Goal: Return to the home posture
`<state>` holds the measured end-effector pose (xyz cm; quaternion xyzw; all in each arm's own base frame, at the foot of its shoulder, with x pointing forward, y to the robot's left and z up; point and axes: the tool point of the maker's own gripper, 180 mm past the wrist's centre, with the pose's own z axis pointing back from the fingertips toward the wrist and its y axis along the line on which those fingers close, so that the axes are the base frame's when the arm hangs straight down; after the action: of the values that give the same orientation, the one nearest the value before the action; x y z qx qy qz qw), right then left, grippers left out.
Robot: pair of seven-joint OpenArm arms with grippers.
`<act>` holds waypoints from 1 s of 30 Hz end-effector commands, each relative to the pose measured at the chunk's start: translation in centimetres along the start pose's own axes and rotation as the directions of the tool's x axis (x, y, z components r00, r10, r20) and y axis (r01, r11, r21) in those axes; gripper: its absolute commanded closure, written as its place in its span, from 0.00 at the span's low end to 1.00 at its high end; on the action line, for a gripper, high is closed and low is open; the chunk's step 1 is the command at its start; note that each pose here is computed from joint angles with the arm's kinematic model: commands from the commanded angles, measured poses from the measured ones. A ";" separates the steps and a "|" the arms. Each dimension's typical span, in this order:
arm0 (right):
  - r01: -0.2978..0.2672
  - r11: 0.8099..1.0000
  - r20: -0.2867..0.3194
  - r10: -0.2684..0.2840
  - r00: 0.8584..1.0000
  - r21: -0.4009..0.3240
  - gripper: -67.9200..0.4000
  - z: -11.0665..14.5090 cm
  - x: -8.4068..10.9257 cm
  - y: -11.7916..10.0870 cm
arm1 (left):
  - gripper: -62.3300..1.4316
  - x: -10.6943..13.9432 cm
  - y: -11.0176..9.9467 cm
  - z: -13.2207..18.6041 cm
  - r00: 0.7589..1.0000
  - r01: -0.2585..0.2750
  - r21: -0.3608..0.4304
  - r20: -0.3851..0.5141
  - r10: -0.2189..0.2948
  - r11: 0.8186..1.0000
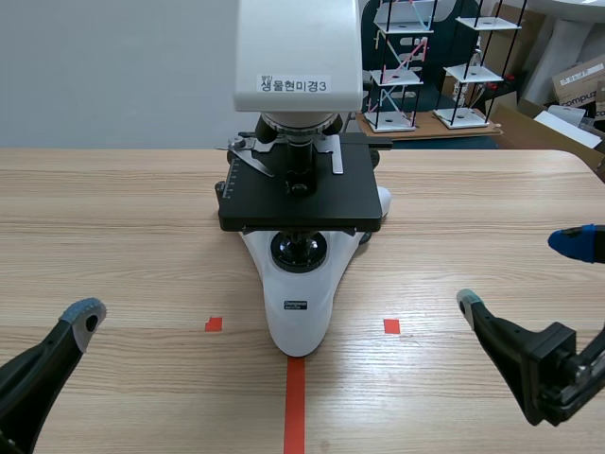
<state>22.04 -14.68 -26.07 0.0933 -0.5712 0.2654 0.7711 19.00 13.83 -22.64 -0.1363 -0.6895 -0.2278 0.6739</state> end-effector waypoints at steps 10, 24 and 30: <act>-0.006 1.000 0.036 0.006 0.999 0.001 0.03 0.0 1.1 0.0 | 0.00 0.9 -0.1 -0.3 0.999 0.024 -0.003 0.029 -0.024 1.000; -0.006 1.000 0.036 0.006 0.999 0.001 0.03 0.0 1.1 0.0 | 0.00 0.7 -0.4 -0.3 0.999 0.044 -0.016 0.020 -0.043 0.999; -0.006 1.000 0.036 0.006 0.999 0.001 0.03 0.0 1.1 0.0 | 0.00 0.7 -0.4 -0.3 0.999 0.044 -0.016 0.020 -0.043 0.999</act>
<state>22.04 -14.68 -26.07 0.0933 -0.5712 0.2654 0.7711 18.86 13.62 -23.08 -0.1236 -0.6831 -0.2506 0.6748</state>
